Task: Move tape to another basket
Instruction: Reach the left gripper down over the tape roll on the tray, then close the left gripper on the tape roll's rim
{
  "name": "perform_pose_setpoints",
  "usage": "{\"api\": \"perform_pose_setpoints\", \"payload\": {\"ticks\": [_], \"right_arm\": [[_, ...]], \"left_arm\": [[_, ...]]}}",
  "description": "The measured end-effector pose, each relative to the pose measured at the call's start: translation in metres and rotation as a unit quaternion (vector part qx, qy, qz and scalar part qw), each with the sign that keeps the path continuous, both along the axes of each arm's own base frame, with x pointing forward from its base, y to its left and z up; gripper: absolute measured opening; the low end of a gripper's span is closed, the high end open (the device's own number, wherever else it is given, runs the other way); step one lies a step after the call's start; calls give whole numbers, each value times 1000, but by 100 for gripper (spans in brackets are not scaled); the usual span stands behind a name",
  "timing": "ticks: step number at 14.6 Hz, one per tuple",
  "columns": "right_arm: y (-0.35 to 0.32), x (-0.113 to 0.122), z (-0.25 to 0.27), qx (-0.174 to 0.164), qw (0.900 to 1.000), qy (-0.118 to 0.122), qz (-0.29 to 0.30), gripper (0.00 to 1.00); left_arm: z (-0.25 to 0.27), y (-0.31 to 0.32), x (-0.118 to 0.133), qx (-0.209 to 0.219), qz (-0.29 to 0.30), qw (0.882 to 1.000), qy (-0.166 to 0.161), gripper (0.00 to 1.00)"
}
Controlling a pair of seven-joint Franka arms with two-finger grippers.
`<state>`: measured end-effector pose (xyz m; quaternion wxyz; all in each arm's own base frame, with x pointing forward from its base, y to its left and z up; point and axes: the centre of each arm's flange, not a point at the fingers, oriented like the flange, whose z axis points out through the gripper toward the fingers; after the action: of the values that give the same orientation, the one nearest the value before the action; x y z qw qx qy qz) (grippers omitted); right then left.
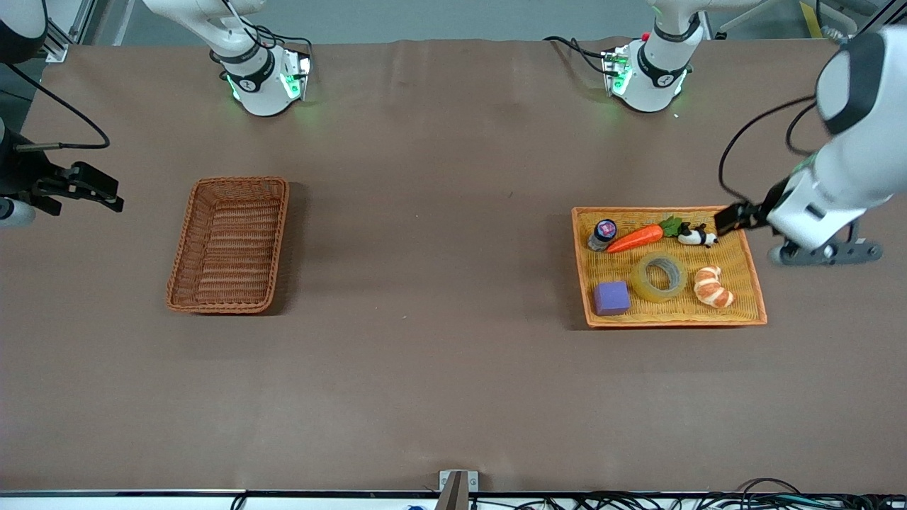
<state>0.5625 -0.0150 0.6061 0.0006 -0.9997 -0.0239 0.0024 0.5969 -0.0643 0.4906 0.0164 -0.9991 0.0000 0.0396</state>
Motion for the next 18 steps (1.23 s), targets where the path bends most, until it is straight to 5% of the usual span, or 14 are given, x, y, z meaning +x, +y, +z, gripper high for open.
{"api": "perform_pose_setpoints", "payload": {"ticks": [5, 9, 18], "right_arm": [[0, 0, 0, 0, 1000, 1, 0, 100], [0, 0, 0, 0, 1000, 1, 0, 100], [-4, -1, -1, 0, 1000, 4, -4, 100]], "left_arm": [[-125, 2, 27, -6, -4, 999, 44, 99], [-207, 2, 13, -10, -6, 999, 50, 100], [-268, 17, -6, -12, 5, 997, 75, 98]]}}
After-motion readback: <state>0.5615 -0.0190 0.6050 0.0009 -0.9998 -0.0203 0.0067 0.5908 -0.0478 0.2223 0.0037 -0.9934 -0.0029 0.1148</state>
